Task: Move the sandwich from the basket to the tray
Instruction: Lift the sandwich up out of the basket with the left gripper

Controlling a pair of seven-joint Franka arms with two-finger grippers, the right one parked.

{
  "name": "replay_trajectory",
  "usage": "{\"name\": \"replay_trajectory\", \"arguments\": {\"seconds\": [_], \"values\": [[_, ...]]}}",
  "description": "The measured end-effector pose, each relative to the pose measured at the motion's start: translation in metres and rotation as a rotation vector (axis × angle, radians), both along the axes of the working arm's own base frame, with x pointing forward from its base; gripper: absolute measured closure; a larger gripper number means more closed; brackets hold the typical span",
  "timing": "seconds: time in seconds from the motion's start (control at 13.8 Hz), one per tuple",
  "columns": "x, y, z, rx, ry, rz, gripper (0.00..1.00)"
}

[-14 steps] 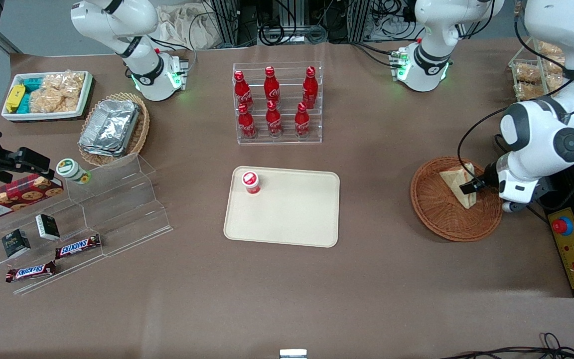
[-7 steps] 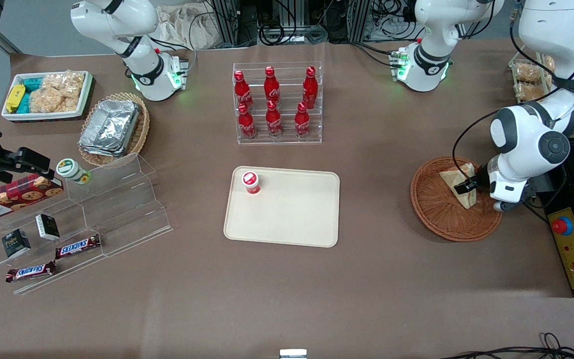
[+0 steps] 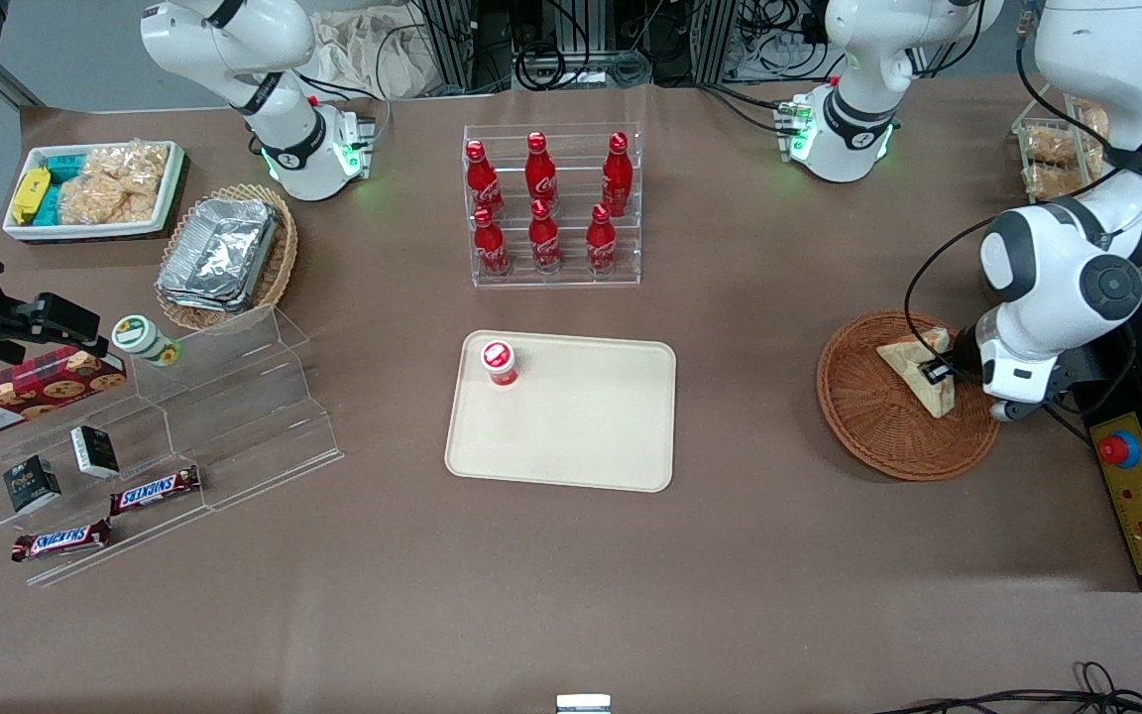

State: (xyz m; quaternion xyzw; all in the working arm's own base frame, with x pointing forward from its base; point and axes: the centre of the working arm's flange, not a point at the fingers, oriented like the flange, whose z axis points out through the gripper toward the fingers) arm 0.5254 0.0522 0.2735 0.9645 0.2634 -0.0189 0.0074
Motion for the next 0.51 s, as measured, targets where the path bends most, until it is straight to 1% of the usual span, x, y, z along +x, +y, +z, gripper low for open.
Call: {"name": "replay_trajectory", "arguments": {"seconds": [0.15, 0.22, 0.29, 0.36, 0.51], "values": [[0.01, -0.011, 0.054, -0.003, -0.014, -0.024, 0.75], [0.015, -0.023, 0.09, -0.006, -0.016, -0.048, 0.81], [0.018, -0.038, 0.131, -0.007, -0.017, -0.077, 0.85], [0.018, -0.055, 0.17, -0.006, -0.015, -0.103, 0.85], [0.014, -0.09, 0.241, -0.003, 0.002, -0.156, 0.85]]}}
